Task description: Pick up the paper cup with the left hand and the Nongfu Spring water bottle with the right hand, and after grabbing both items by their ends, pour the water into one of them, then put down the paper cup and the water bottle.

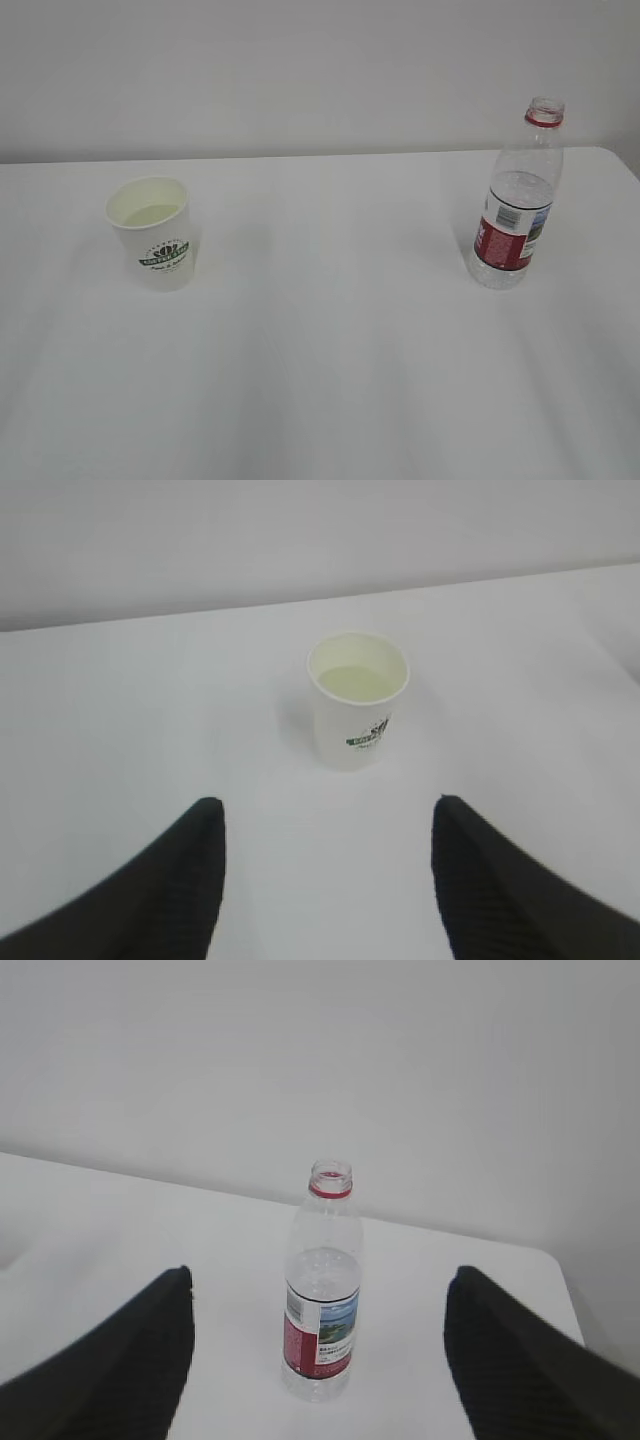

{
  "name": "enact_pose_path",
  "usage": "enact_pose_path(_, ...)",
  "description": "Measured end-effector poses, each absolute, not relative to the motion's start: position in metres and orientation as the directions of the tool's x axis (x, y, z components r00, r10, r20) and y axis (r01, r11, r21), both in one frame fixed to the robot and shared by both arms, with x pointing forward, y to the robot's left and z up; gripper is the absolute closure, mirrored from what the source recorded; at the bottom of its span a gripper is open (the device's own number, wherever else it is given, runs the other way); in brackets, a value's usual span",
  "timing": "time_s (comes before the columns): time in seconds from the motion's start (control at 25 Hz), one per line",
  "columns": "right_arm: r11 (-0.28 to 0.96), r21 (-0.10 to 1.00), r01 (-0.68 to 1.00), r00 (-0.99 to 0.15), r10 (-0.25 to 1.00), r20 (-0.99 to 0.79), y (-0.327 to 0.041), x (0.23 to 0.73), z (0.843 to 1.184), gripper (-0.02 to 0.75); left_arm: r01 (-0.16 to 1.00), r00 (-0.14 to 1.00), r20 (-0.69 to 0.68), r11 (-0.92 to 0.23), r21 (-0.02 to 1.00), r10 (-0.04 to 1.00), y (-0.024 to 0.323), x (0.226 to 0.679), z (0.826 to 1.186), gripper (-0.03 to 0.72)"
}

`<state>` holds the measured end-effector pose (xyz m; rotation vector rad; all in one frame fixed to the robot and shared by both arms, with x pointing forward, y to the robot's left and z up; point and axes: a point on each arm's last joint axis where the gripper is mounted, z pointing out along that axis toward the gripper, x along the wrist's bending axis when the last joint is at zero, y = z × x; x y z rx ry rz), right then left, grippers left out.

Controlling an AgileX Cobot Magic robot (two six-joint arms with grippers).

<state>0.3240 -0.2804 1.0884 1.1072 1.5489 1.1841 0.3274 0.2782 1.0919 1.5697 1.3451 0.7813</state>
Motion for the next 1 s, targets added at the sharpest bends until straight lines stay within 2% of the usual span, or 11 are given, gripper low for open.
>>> enact_pose_path(0.28, 0.148, 0.983, 0.113, -0.226, 0.967, -0.119, -0.287, 0.292, 1.091, 0.145, 0.461, 0.18, -0.085, -0.008, 0.887, 0.98, 0.288, 0.304, 1.092, 0.225)
enact_pose_path(0.68, 0.144, 0.986, 0.09, -0.228, 0.966, -0.12, -0.295, 0.249, 1.092, 0.146, 0.332, 0.21, -0.154, 0.078, 0.94, 0.966, 0.301, 0.259, 1.097, 0.226)
enact_pose_path(1.0, 0.124, 0.976, 0.176, -0.284, 0.956, -0.071, -0.295, 0.223, 1.099, 0.145, 0.396, 0.235, -0.22, 0.114, 0.911, 0.947, 0.302, 0.239, 1.087, 0.225)
